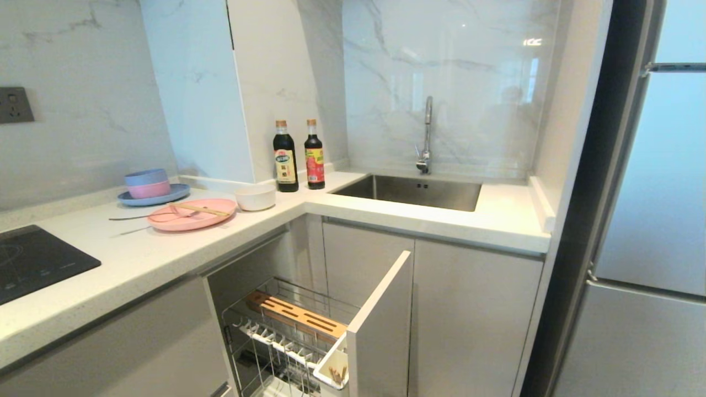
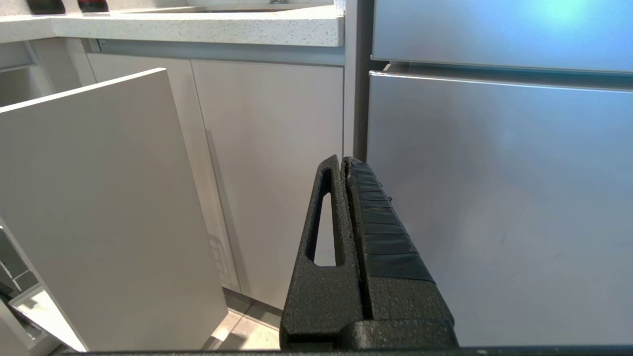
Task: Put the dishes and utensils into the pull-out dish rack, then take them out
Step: Pick up the bowl and place it in the cupboard
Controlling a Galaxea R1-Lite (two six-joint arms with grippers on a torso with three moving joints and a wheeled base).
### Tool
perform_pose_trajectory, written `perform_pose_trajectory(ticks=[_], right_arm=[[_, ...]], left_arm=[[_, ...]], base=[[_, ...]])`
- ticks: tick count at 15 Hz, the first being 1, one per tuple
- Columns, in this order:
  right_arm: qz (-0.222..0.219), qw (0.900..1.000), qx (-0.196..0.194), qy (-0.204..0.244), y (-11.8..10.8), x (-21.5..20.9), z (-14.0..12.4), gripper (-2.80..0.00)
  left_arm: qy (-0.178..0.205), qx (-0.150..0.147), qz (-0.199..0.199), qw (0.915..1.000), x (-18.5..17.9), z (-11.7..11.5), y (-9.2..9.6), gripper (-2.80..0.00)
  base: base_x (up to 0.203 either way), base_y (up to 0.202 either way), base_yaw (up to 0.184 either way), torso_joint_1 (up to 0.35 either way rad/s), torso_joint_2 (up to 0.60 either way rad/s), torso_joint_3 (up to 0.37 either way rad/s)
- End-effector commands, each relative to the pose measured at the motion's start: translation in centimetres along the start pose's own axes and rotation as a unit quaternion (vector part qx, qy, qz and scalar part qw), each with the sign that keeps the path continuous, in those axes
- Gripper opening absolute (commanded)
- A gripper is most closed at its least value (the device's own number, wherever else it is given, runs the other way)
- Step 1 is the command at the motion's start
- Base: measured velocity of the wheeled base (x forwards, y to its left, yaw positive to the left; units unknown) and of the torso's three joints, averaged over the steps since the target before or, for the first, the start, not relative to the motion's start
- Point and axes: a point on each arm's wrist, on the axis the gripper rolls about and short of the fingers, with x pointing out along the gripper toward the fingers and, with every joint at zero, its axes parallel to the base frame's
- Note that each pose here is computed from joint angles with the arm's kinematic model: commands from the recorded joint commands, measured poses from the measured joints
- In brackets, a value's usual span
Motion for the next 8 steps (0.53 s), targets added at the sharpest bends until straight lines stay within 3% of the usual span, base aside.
perform_pose_trajectory(ticks=[1,5,8], right_arm=[[0.000,1.000,0.000,0.001,0.0,0.0,0.0,-2.80],[0.000,1.000,0.000,0.001,0.0,0.0,0.0,-2.80],[0.000,1.000,0.000,0.001,0.0,0.0,0.0,-2.80]], left_arm=[[-0.033,0.000,0.025,0.9991,-2.6,-5.0,-1.0,-2.80],[0.007,-0.032,0.050,0.9982,-0.5,-11.9,-2.1,-2.80],[0.068,-0.043,-0.023,0.9965,-0.6,-13.5,-2.7,-2.80]], base=[[0.000,0.000,0.000,0.000,0.00,0.000],[0.000,0.000,0.000,0.000,0.00,0.000],[0.000,0.000,0.000,0.000,0.00,0.000]])
